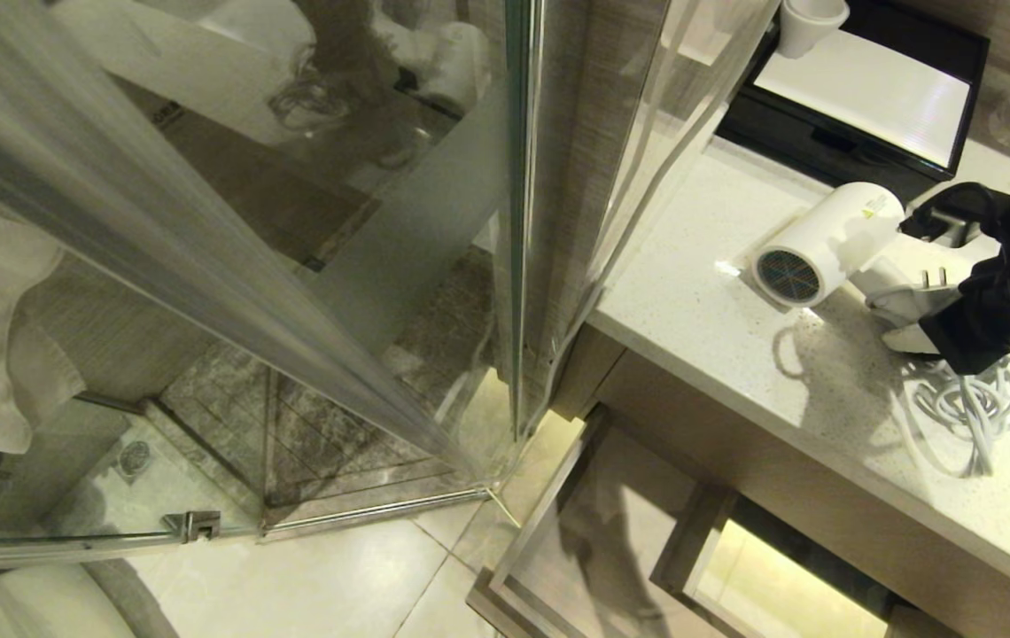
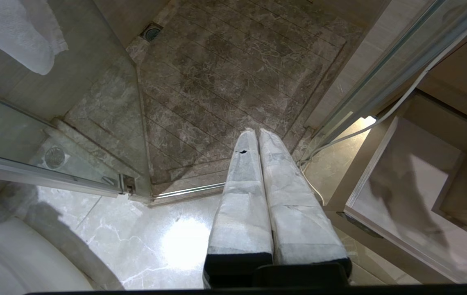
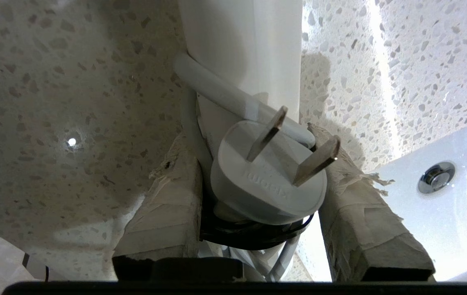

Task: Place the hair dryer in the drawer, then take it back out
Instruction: Pick up the hairdryer

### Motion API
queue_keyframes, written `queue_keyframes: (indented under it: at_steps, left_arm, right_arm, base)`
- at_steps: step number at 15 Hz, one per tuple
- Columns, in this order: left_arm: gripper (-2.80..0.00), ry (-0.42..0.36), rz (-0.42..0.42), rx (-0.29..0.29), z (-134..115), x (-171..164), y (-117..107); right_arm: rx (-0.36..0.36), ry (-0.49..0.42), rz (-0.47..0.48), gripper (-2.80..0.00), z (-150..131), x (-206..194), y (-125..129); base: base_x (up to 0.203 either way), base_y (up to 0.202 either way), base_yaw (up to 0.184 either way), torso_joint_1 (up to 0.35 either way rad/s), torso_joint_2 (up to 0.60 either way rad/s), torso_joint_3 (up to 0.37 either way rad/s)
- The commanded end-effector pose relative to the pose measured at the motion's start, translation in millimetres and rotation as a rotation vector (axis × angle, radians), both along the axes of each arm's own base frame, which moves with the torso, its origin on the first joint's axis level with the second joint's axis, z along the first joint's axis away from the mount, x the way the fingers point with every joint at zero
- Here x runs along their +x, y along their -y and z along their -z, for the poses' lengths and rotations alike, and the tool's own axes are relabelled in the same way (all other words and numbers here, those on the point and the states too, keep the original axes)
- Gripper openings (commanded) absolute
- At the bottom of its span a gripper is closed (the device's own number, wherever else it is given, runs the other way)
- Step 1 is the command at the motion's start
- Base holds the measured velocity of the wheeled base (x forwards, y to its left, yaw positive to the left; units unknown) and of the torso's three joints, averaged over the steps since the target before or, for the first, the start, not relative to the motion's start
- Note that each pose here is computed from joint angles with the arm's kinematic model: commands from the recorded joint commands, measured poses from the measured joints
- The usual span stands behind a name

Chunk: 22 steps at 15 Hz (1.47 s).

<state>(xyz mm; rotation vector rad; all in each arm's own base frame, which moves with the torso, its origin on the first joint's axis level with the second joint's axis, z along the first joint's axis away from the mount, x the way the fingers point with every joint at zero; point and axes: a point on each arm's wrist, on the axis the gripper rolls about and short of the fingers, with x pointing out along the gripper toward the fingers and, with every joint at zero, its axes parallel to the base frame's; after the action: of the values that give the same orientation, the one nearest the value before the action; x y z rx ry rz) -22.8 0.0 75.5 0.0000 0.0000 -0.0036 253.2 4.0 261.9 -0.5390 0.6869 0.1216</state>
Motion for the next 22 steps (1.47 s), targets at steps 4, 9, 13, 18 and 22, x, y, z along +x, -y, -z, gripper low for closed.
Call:
queue_keyframes:
  at_steps: [4, 9, 13, 18, 22]
  left_arm:
    - [-2.8, -0.002, 0.0, 0.0, 0.4, 0.1, 0.0]
    - [-2.8, -0.002, 0.001, 0.0, 0.4, 0.1, 0.0]
    - [-2.8, -0.002, 0.0, 0.0, 0.4, 0.1, 0.0]
    - [-2.8, -0.002, 0.0, 0.0, 0.4, 0.1, 0.0]
    - [-2.8, -0.002, 0.0, 0.0, 0.4, 0.1, 0.0]
  right_arm:
    - [0.003, 0.045, -0.001, -2.8, -14.3, -22.5, 0.6]
    - [0.007, 0.077, -0.002, -2.8, -22.7, -47.4, 1.1]
    - [0.006, 0.108, -0.006, -2.8, -23.8, -71.8, 1.6]
    - [0.003, 0.141, -0.012, -2.8, -19.6, -100.7, 1.9]
    - [0.004, 0.203, -0.025, -2.8, -23.6, -120.6, 1.0]
  base:
    - [0.0, 0.0, 0.0, 0.0, 0.0, 0.0]
    - [0.0, 0.0, 0.0, 0.0, 0.0, 0.0]
    - [0.0, 0.0, 0.0, 0.0, 0.0, 0.0]
    - [0.0, 0.0, 0.0, 0.0, 0.0, 0.0]
    - [0.0, 0.0, 0.0, 0.0, 0.0, 0.0]
